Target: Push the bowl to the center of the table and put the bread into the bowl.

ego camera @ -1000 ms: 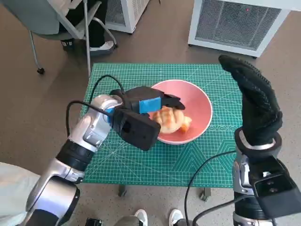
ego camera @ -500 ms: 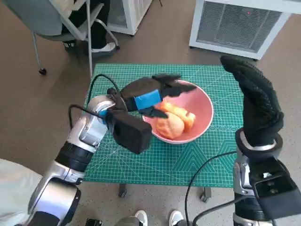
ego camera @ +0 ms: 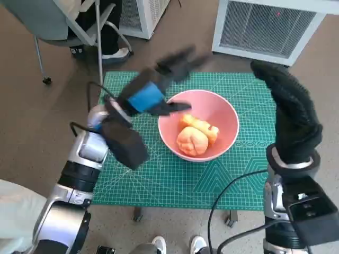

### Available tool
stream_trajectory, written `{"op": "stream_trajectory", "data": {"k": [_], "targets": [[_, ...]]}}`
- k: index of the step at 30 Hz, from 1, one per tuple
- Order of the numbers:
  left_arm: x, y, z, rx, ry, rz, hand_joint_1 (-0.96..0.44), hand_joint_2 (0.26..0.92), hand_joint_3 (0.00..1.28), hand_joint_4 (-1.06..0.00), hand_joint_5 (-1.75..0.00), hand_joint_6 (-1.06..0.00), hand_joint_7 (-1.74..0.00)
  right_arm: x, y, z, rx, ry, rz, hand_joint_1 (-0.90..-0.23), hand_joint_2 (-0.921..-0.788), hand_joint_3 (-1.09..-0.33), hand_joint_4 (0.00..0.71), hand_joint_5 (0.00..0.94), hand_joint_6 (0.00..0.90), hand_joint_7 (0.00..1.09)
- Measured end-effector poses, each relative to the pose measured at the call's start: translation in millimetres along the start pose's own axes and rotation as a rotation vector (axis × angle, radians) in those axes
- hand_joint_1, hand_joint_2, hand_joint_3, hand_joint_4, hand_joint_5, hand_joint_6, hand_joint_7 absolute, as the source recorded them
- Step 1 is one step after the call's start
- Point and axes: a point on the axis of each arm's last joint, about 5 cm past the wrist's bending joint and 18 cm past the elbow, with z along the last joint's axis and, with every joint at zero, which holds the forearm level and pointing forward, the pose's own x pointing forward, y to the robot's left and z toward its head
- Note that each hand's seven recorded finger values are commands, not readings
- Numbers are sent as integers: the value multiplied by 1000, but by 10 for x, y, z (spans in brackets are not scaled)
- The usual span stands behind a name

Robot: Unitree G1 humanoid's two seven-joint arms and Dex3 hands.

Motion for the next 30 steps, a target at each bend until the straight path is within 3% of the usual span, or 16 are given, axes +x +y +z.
{"op": "stream_trajectory", "data": {"k": [7,10,11,14,30], "targets": [[-106,-71,56,-299,-75,195,-291,921,392,-183,-42,-210,-51,60,-2,30,-40,-10,-8,-464,-921,-575,432,5,68,740],[-161,-127,81,-421,-91,230,-294,921,411,-149,-134,-87,-354,101,5,43,-57,-18,-8,-466,-921,-576,431,5,67,737],[-180,-141,89,-450,-92,233,-297,921,418,-100,-244,-56,-445,116,8,46,-58,-20,-11,-467,-921,-576,431,4,67,736],[-237,-176,111,-521,-104,244,-305,921,433,-32,-412,-18,-569,153,11,55,-69,-18,-13,-471,-921,-576,431,4,66,732],[-358,-243,142,-594,-128,276,-356,921,411,1,-601,1,-683,268,14,92,-72,22,-10,-494,-921,-569,431,4,66,719]]}}
